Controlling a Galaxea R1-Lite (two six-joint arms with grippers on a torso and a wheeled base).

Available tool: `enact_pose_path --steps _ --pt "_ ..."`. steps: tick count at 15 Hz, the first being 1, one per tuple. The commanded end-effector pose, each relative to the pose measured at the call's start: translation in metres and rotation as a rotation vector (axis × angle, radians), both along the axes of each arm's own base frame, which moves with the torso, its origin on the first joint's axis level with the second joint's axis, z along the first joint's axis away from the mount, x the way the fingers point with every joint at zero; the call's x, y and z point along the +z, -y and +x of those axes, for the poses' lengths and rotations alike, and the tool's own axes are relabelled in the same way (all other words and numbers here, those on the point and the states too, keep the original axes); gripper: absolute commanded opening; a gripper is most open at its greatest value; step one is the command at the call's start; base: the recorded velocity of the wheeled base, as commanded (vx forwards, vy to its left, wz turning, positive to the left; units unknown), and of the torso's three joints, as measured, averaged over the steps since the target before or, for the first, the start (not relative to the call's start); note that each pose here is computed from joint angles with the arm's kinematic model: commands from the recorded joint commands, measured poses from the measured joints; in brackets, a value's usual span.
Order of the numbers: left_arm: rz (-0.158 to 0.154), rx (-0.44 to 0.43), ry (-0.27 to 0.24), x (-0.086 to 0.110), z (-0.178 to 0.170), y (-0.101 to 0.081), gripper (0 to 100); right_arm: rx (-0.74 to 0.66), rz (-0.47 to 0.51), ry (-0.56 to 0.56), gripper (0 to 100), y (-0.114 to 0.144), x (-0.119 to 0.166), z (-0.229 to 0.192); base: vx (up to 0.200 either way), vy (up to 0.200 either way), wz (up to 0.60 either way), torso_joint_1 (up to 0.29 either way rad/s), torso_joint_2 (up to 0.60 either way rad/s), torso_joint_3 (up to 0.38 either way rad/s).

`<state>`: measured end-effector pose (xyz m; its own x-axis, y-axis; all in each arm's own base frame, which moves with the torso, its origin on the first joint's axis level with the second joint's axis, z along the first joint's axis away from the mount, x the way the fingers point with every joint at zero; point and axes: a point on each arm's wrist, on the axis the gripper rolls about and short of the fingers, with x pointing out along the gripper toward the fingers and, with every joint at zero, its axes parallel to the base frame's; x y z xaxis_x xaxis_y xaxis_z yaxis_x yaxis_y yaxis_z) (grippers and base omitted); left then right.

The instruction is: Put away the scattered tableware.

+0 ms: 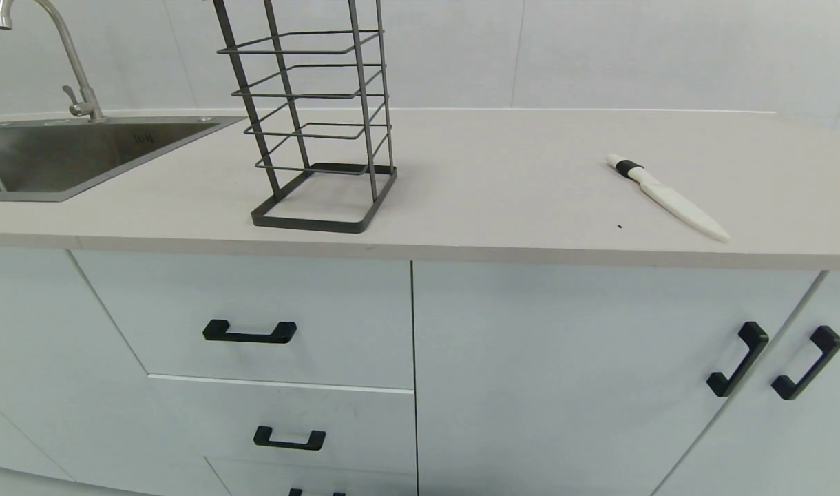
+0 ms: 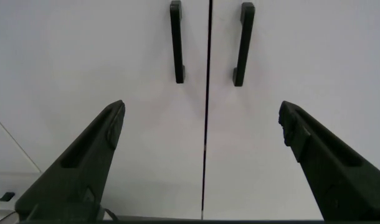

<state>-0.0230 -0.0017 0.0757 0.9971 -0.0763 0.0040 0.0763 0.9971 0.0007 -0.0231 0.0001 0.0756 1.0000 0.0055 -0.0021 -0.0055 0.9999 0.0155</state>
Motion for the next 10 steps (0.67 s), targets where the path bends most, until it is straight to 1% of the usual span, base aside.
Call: enact_pose_path --steps 1,4,6,7,10 --pt "0.0 0.0 -0.001 0.0001 0.0001 0.0 100 0.001 0.0 -0.001 100 0.0 0.0001 0.0 0.0 0.0 0.0 0.056 -0.06 -0.032" --pt "0.0 0.0 -0.001 0.0001 0.0001 0.0 100 0.001 0.0 -0.001 100 0.0 0.0001 0.0 0.0 0.0 0.0 0.188 -0.12 -0.054" --pt "-0.002 0.0 -0.001 0.0001 0.0001 0.0 100 0.001 0.0 -0.001 100 0.0 0.0001 0.0 0.0 0.0 0.0 0.254 -0.14 -0.195" --pt "-0.002 0.0 -0.003 -0.0001 0.0001 0.0 100 0.001 0.0 -0.001 100 0.0 0.0001 0.0 0.0 0.0 0.0 0.256 -0.44 -0.193" --pt "-0.003 0.001 -0.003 -0.0001 0.0001 0.0 100 0.001 0.0 -0.001 100 0.0 0.0001 0.0 0.0 0.0 0.0 0.206 -0.69 -0.212"
